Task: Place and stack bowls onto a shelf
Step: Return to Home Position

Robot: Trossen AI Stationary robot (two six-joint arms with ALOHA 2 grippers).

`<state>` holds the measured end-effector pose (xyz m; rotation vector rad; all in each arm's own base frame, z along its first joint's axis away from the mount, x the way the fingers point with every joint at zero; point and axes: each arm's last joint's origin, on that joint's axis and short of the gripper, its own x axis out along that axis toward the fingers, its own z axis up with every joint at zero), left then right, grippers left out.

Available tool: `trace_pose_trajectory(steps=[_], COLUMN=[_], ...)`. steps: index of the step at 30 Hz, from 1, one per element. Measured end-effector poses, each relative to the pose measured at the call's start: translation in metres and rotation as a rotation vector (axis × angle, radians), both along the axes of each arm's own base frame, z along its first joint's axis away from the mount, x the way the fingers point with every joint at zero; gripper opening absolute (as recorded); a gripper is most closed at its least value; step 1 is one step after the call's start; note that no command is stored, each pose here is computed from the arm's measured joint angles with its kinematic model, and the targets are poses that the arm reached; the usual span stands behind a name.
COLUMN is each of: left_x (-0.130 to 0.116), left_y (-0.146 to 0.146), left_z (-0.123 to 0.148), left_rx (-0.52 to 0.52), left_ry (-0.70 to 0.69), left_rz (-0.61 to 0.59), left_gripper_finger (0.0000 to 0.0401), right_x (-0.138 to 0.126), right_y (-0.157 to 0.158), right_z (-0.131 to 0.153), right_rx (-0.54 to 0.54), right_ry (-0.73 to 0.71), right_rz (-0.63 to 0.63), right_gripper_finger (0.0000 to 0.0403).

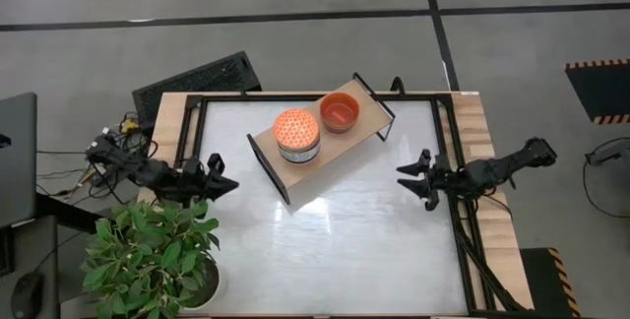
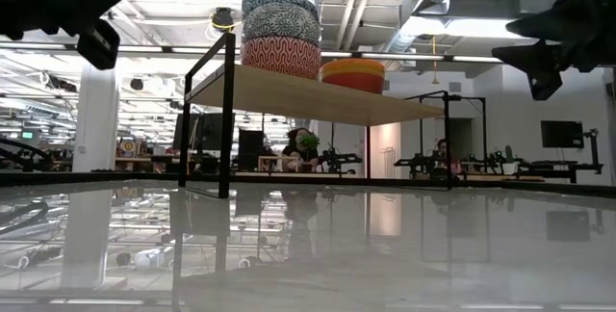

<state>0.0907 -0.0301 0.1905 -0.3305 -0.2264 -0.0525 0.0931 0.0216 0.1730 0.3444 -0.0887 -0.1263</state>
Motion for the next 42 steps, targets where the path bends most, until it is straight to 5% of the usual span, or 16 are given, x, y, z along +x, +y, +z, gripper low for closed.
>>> trace_pose_trajectory(steps=[11,21,42], left_x=[0.001,0.003,0.003], left_y=[0.000,-0.001,-0.001], left_z=[-0.004,-0.021,-0.021], left_rx=[0.015,0.107,0.109], left_ry=[0.042,0.232,0.237], left_rz=[0.007,0.007,0.008], left_gripper_finger=[0.0000,0.0000,0.0000], right_x=[0.001,0.001,0.001], right_y=[-0.005,-0.005,-0.005], right_z=[0.000,0.000,-0.001], right_rx=[-0.007,-0.006,-0.006], right_ry=[0.002,0.001,0.001], right_rz=[-0.062,-0.062,-0.062], right_gripper_finger=[0.0218,0.0218,0.0218])
